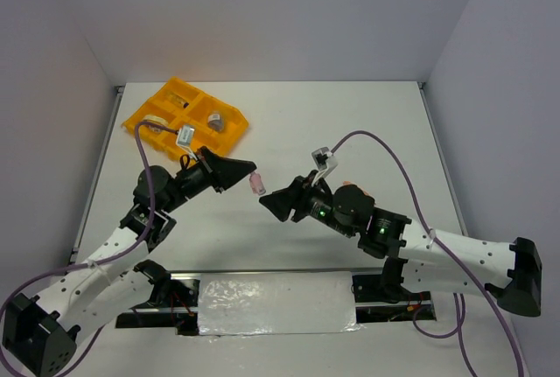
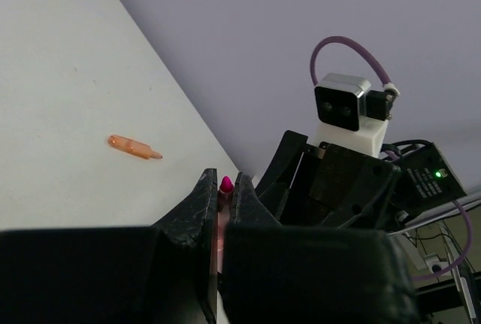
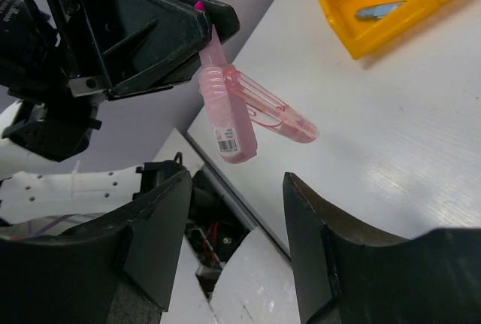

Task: Sort the stationery into containers
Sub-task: Close the pen cap on the pen.

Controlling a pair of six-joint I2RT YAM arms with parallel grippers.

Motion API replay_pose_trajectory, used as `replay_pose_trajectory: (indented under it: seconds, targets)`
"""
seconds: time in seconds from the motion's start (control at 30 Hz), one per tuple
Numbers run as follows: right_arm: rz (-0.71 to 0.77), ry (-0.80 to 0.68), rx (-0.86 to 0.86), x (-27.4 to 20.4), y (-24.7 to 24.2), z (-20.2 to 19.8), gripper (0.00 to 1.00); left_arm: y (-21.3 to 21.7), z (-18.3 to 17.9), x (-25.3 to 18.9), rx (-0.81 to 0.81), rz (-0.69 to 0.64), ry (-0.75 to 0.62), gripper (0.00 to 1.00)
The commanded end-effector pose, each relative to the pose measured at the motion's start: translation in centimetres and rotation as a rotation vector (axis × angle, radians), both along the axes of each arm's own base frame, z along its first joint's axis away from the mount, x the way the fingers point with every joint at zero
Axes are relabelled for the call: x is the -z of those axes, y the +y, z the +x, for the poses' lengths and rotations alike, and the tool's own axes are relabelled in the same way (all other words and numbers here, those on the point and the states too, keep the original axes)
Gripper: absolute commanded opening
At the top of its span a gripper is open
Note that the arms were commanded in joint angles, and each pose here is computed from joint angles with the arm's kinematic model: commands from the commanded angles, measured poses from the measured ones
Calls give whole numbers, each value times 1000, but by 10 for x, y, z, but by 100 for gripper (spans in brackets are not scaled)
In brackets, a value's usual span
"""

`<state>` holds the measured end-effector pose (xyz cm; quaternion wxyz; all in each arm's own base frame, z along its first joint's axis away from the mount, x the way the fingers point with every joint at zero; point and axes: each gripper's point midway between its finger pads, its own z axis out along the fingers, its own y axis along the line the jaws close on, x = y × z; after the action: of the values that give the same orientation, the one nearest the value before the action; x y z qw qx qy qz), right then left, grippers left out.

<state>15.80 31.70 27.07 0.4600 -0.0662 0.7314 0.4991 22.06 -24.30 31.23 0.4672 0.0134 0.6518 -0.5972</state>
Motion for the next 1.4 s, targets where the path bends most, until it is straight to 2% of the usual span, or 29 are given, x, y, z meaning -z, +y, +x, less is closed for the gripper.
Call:
replay_pose_trajectory:
  seconds: [0.0,0.07,0.4,0.43,0.67,0.7,0.73,0.8,0.9,0.93,1.0,1.07,1.1,1.17,1.2,1.23,1.27,1.37]
  targets:
    - [106,-16,-48,-24,7,-3,59,1,-14,-37,44,-71,-129,0]
    - [116,-19,-78,-25,11,-5,55,-1,-15,-36,52,-74,-125,0]
    - [178,-40,-125,-38,22,5,51,-4,-21,-32,94,-99,-113,0]
    - [185,-42,-136,-38,21,7,48,-3,-21,-33,97,-101,-115,0]
    - [213,-116,-188,-56,24,3,42,-3,-17,-20,76,-50,-79,0]
    - [220,-120,-194,-59,25,2,39,-3,-18,-19,76,-49,-77,0]
    - [224,-118,-200,-60,25,1,28,-2,-17,-19,73,-48,-76,0]
    - [232,-108,-218,-59,28,0,18,-2,-15,-17,63,-45,-66,0]
    - [236,-95,-246,-57,32,-5,14,-2,-13,-17,56,-35,-63,0]
    - [233,-89,-246,-55,32,-5,6,-2,-12,-17,52,-27,-61,1]
    - [226,-82,-237,-52,31,-4,0,0,-10,-18,37,-14,-63,3]
    - [208,-79,-219,-48,29,-1,0,2,-11,-22,25,-6,-74,13]
    - [200,-78,-217,-47,29,-1,0,4,-6,-16,-7,22,-52,38]
    - [173,-74,-212,-41,27,-1,0,12,-2,-22,-58,38,-53,67]
    - [162,-71,-196,-38,25,1,0,17,5,-23,-112,55,-52,87]
    - [135,-64,-183,-31,22,3,0,23,6,-24,-142,81,-25,96]
    - [133,-67,-167,-32,18,4,0,27,9,-23,-174,102,-4,99]
    - [94,-31,-42,-24,1,20,0,43,16,-13,-273,167,106,99]
